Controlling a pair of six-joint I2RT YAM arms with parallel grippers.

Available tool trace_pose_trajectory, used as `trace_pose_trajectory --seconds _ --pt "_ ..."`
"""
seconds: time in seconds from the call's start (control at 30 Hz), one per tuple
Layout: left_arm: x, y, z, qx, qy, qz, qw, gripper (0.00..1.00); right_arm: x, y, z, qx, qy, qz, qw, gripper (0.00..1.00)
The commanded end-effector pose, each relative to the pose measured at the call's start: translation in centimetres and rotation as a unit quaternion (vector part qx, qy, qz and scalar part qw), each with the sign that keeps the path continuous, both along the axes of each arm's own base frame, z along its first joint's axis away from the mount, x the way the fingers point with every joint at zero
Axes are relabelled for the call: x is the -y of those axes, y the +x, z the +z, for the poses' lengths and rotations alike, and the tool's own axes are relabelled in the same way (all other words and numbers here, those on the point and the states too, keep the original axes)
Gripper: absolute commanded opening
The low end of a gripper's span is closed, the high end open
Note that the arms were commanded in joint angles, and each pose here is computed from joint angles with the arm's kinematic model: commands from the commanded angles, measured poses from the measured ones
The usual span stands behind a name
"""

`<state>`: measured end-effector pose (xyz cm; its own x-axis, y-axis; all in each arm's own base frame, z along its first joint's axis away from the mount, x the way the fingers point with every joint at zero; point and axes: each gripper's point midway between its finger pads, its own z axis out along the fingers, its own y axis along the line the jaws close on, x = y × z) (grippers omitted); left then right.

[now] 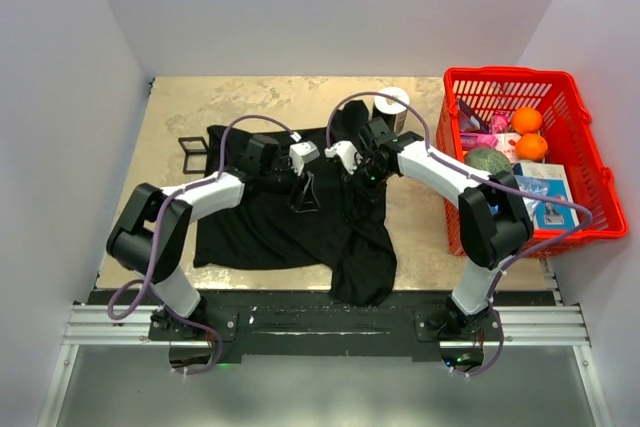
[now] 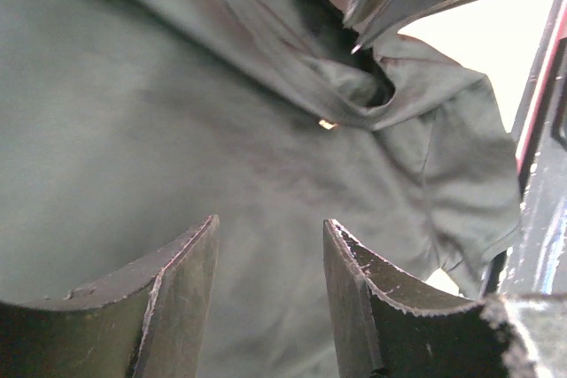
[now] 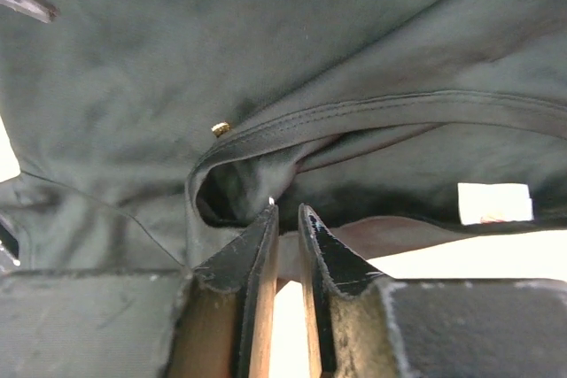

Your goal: Remove the brooch from the garment

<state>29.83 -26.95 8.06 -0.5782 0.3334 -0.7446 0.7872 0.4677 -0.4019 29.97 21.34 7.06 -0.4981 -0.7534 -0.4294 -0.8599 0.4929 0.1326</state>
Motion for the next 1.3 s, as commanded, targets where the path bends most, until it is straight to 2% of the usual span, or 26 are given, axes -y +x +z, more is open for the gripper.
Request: trace_pose_trajectory --seconds 0.0,0.17,0.27,0.43,0.63,0.7,0.8,0.87,0.93,0.97,1.03,1.07,1.13,1.27 --pt "2.7 0.8 1.2 -0.019 -0.066 0.009 0.998 0.55 -0.1 -0.4 -0.9 -0.006 0.006 -0.005 1.000 0.21" --pt "4.9 0.4 0.0 -0.072 -0.099 0.013 0.992 0.55 0.2 -1.1 -2.8 -0.029 0.002 -0.029 0.999 0.23" --pt "4.6 0.5 -2.3 -0.099 -0.076 0.041 0.991 0.54 1.3 -1.0 -4.6 -0.042 -0.031 -0.050 0.997 0.22" --pt "2.2 -0.2 -6.0 -0.104 -0.013 0.076 0.992 0.49 4.4 -0.1 -5.3 -0.040 -0.057 -0.088 0.994 0.20" --pt "0.9 -0.5 -6.9 -0.092 0.013 0.086 0.992 0.48 5.3 0.0 -4.5 -0.036 -0.057 -0.108 0.992 0.20" --pt "1.8 0.2 -5.2 -0.070 -0.003 0.064 0.995 0.48 4.4 -0.2 -3.8 -0.047 -0.035 -0.109 0.992 0.21" --pt "4.1 1.5 -0.7 0.017 -0.038 0.017 0.999 0.51 3.6 0.0 -2.9 -0.051 -0.015 -0.112 0.992 0.23" --pt "5.9 1.6 2.1 0.096 -0.048 -0.038 0.993 0.55 3.4 0.2 -3.1 -0.055 -0.015 -0.112 0.992 0.24" --pt "7.1 0.4 2.8 0.141 -0.040 -0.093 0.985 0.57 3.4 0.2 -3.2 -0.060 -0.018 -0.111 0.992 0.25" --pt "7.3 0.5 3.1 0.186 -0.030 -0.126 0.974 0.58 3.4 0.3 -3.5 -0.065 -0.020 -0.110 0.992 0.26" --pt "7.8 -0.6 3.0 0.225 -0.019 -0.171 0.959 0.59 3.0 0.6 -3.2 -0.065 -0.013 -0.110 0.992 0.28" --pt "7.8 -0.6 3.0 0.267 -0.009 -0.200 0.943 0.60 2.8 0.6 -3.1 -0.067 -0.010 -0.113 0.991 0.30" --pt "8.1 -1.3 2.9 0.297 -0.002 -0.231 0.926 0.60 2.6 1.1 -2.6 -0.061 -0.005 -0.118 0.991 0.34" --pt "8.8 -2.0 2.4 0.355 0.011 -0.291 0.888 0.59 2.2 1.0 -2.6 -0.070 0.001 -0.123 0.990 0.35"
